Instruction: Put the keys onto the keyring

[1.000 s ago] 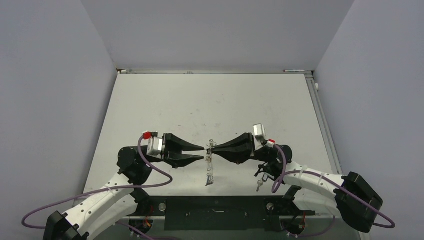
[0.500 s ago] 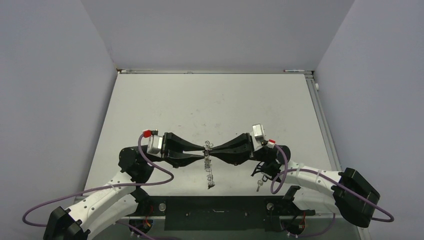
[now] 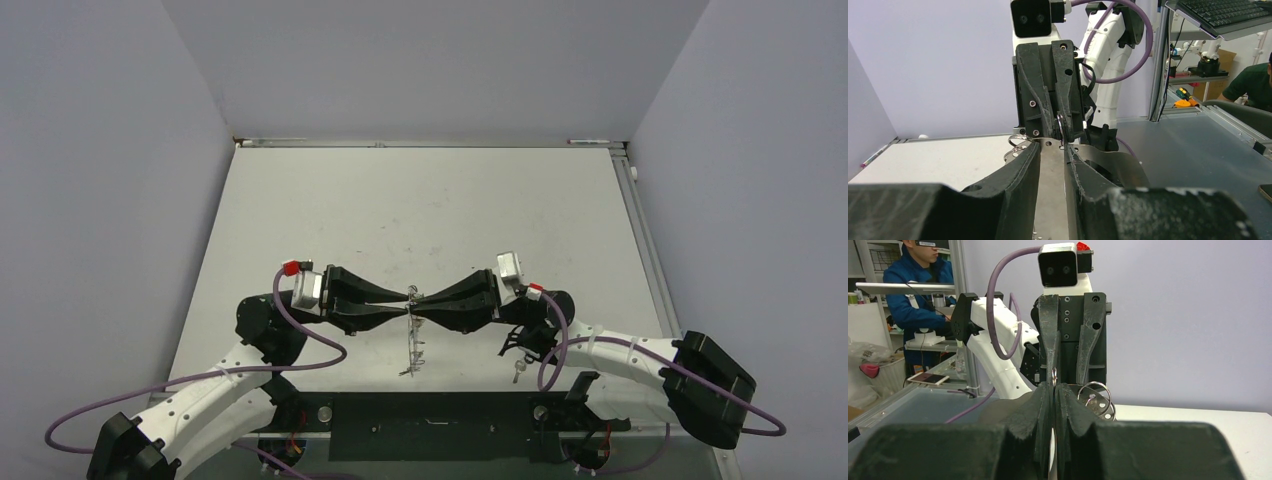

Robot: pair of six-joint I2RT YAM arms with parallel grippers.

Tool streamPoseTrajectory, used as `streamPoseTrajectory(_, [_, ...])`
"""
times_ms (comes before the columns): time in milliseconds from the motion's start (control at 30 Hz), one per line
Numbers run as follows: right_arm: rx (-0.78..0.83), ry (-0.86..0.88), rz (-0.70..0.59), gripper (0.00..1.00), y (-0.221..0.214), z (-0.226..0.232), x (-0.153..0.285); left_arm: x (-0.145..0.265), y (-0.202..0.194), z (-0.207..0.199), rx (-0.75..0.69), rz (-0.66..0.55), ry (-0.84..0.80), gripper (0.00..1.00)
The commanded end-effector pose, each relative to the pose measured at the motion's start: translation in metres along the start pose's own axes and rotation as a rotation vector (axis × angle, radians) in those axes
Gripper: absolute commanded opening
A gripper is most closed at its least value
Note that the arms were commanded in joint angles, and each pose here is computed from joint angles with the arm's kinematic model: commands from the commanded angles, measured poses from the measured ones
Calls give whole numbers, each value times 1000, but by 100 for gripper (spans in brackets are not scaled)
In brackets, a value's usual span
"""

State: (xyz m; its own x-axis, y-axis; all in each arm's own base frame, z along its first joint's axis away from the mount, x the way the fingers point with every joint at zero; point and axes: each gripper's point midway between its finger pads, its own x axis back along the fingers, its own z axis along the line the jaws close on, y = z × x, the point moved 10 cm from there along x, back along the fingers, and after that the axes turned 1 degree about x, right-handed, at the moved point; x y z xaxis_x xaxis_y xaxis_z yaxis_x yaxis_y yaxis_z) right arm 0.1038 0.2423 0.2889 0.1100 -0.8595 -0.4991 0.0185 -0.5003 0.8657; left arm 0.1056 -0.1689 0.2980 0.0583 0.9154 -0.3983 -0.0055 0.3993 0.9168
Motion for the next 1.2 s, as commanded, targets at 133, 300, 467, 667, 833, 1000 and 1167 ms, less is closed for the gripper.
streamPoseTrajectory(133, [90,1,-63,5,18,-2,-13,-1,4,0,-24,-23,3,24])
streamPoseTrajectory(300, [115,-32,-32,5,14,-2,-14,0,4,2,-25,-24,37,26])
streamPoseTrajectory(467, [135,-50,-14,5,11,-2,-15,0,3,5,-25,-10,64,20])
streamPoseTrajectory(667, [142,-55,11,5,7,-2,-15,1,3,5,-30,-5,74,11])
streamPoseTrajectory(833, [162,-76,36,5,6,-2,-12,2,3,5,-28,-8,80,18])
streamPoseTrajectory(1000, [177,-93,45,5,7,-2,-9,3,4,4,-29,-16,93,23])
streamPoseTrajectory(1167, [183,-95,42,5,9,-2,-9,2,4,3,-25,-18,84,19])
